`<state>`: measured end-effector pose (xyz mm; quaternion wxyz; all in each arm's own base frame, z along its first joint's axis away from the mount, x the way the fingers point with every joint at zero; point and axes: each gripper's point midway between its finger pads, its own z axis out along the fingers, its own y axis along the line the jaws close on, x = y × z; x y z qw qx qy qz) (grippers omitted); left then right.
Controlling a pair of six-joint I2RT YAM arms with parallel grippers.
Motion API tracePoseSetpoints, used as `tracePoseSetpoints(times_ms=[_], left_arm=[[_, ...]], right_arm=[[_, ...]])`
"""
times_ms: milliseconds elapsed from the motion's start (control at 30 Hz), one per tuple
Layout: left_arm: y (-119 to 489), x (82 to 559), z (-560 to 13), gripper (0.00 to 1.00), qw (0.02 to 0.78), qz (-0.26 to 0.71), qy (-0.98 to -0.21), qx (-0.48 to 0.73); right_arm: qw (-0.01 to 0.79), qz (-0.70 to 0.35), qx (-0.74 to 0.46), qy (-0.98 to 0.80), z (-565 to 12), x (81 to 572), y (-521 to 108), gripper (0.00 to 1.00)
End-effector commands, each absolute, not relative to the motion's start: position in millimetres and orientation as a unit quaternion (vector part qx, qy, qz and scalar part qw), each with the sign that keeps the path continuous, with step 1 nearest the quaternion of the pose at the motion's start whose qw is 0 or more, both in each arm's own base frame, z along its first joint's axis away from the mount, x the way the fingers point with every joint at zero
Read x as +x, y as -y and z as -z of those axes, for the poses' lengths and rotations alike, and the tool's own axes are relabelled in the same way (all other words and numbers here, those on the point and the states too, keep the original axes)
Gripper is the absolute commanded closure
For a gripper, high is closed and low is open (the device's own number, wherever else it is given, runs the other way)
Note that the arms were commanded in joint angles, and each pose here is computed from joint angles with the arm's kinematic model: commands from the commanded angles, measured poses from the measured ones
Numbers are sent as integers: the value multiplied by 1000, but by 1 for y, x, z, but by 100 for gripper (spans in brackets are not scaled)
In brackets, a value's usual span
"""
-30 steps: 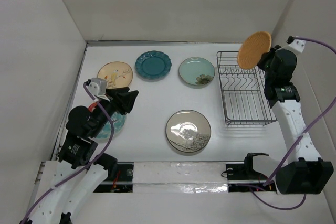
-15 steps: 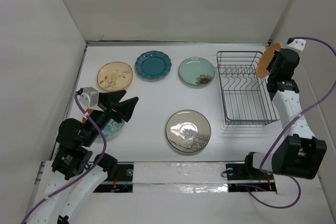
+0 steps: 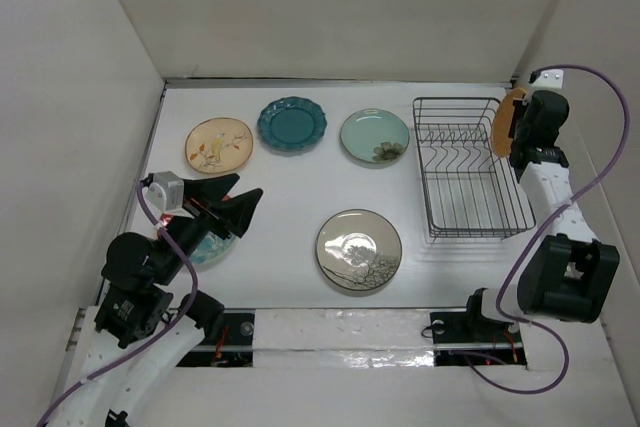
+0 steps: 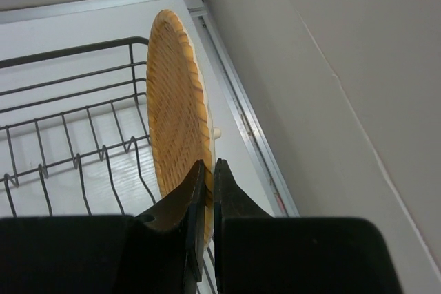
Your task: Load the plates into the dish rack
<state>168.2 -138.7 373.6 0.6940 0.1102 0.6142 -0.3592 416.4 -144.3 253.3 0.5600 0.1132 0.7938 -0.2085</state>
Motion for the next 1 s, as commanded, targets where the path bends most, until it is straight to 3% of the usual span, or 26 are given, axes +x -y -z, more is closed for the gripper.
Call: tracePoseSetpoints(times_ms=[0, 233, 333, 433, 567, 733, 800, 833, 933, 967], left_arm=[[133, 162, -393, 40, 718, 361, -585, 109], [135, 159, -394, 40, 717, 366, -582, 113], [135, 160, -392, 40, 715, 365, -585, 113], [134, 161, -391, 39, 716, 363, -586, 111], [135, 163, -389, 39, 714, 361, -590, 110], [137, 168, -384, 40, 708, 356, -599, 108], [136, 171, -382, 41, 708, 353, -603, 104], [136, 172, -381, 45, 706, 351, -606, 103], [137, 177, -377, 61, 702, 346, -614, 100], [137, 178, -376, 67, 701, 345, -616, 99]], right_arm=[[592, 208, 87, -774, -278, 427, 142, 100], [573, 204, 79, -790, -250, 420, 133, 100], [568, 206, 77, -793, -246, 416, 127, 93], [570, 203, 89, -791, -246, 411, 126, 83], [591, 202, 134, -769, -272, 410, 130, 52], [628, 162, 177, -740, -324, 410, 113, 42], [645, 111, 159, -739, -342, 414, 76, 44], [651, 83, 154, -739, -345, 415, 57, 53], [651, -36, 94, -752, -339, 415, -39, 83], [649, -72, 78, -753, -336, 414, -67, 100]])
